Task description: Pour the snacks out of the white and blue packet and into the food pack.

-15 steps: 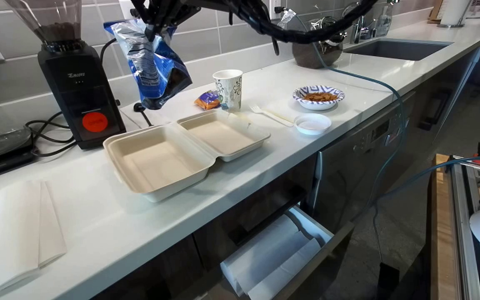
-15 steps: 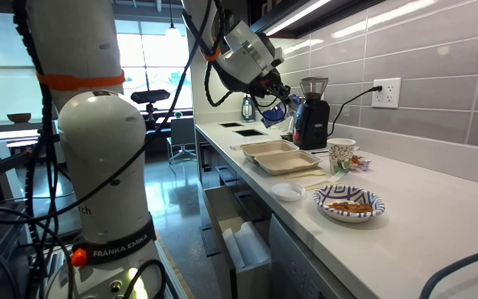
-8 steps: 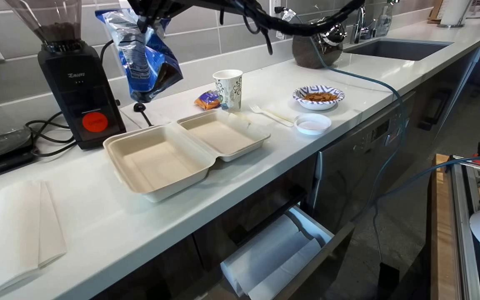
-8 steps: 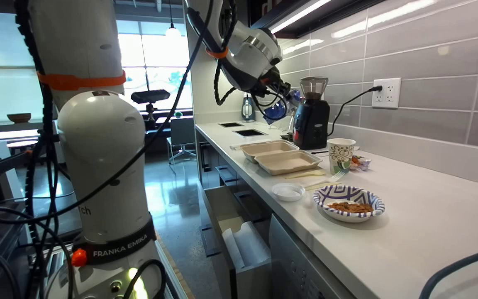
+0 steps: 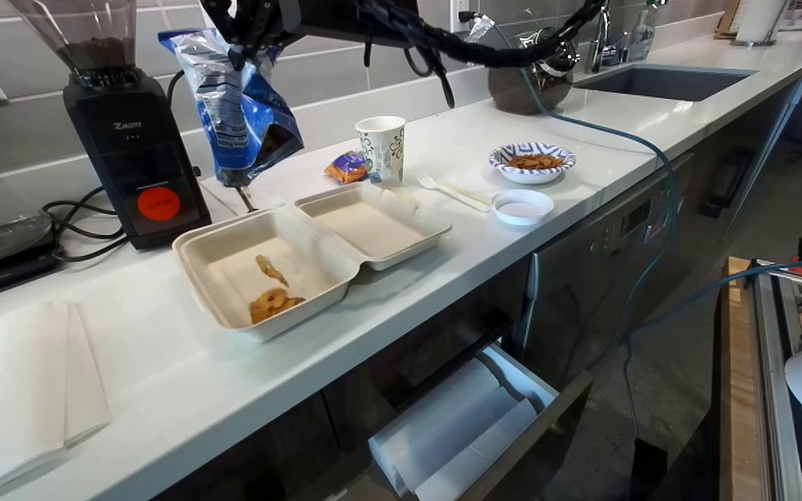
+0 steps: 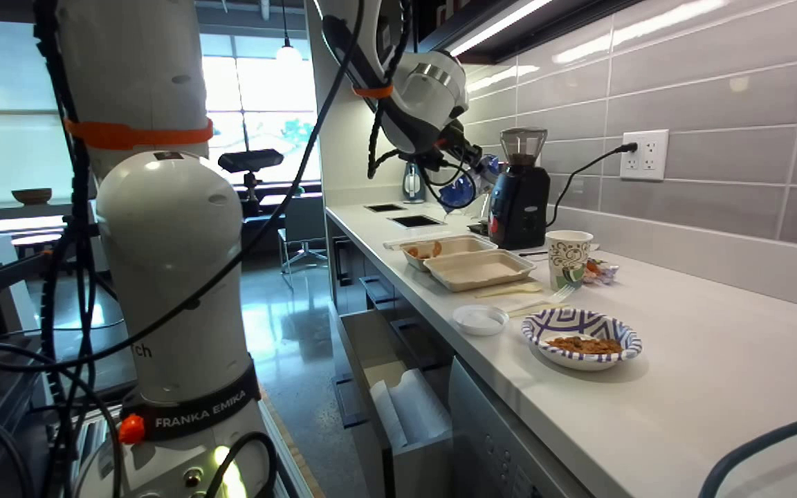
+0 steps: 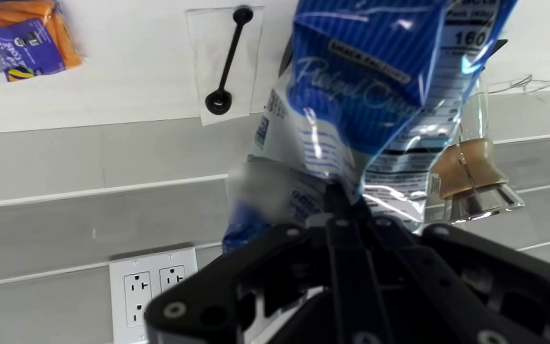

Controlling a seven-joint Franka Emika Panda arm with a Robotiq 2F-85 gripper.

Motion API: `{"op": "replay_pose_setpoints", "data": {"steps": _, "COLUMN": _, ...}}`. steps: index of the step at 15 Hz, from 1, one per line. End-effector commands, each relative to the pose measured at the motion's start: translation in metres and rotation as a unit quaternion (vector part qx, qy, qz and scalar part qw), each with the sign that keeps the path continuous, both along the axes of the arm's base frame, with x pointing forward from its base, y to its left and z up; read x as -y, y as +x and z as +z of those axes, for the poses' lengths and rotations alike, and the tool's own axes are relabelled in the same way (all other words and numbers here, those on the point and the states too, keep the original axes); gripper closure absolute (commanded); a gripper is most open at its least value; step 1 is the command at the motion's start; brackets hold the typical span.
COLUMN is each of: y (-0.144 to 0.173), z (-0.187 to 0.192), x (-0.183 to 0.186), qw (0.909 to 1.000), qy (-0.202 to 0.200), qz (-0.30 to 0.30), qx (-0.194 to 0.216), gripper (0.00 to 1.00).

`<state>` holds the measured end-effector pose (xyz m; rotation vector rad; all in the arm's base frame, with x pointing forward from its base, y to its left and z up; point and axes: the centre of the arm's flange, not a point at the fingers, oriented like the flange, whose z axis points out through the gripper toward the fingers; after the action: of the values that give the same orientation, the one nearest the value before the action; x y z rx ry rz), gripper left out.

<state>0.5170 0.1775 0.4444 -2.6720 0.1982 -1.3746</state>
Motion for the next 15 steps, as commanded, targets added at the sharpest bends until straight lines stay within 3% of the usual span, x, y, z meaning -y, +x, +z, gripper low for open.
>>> {"op": "replay_pose_setpoints", "data": {"steps": 1, "y": 0.0028, "z": -0.021, "x": -0.0049, "qw": 0.9999, "qy": 0.015, "qz": 0.005, "qx": 0.002, "gripper": 1.0}}
{"op": "replay_pose_setpoints", "data": {"steps": 15, "y": 0.011, "z": -0.024, "x": -0.0001, "qw": 0.9992, "qy": 0.033, "qz": -0.014, "qx": -0.016, "gripper": 1.0}}
